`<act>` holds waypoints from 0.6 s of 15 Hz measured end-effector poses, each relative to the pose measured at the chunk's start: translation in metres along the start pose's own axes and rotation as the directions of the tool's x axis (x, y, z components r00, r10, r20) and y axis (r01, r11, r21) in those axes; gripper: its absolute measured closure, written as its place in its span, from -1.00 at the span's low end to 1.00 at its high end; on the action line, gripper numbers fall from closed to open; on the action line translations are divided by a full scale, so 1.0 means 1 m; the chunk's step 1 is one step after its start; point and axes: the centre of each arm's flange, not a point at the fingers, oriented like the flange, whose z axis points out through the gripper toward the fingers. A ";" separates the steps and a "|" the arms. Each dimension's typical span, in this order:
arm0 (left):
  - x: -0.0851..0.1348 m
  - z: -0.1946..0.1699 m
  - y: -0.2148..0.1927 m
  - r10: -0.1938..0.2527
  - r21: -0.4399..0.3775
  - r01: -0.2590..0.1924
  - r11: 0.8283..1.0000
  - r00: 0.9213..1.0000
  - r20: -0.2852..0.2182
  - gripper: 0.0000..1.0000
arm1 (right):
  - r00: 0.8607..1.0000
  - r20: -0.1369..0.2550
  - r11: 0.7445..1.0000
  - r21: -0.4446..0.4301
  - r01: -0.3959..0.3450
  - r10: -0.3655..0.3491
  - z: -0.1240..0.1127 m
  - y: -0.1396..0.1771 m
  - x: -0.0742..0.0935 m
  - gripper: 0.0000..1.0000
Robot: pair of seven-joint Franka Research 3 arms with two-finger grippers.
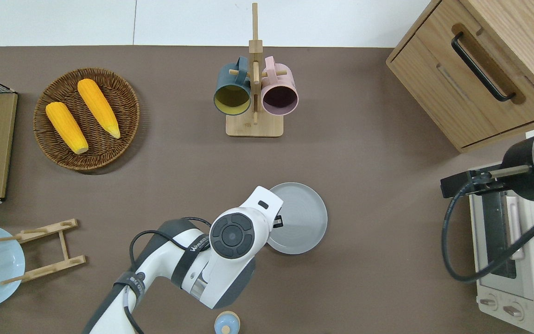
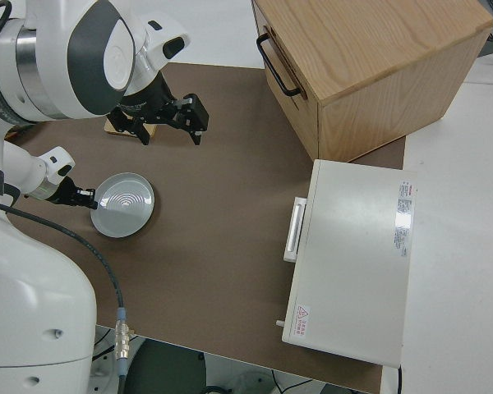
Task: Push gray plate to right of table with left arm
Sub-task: 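Push the gray plate with the left gripper across the table toward the toaster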
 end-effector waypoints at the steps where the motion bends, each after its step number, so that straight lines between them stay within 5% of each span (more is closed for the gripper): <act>1: -0.006 0.001 0.010 -0.008 -0.005 0.008 1.000 1.000 0.001 0.95 | 1.000 0.000 1.000 0.000 0.000 0.000 0.000 0.000 0.000 -0.97; 9: -0.052 0.010 0.093 -0.043 -0.050 0.044 0.998 0.999 0.017 0.95 | 1.000 0.000 1.000 0.000 0.000 0.000 0.000 0.000 0.000 -0.97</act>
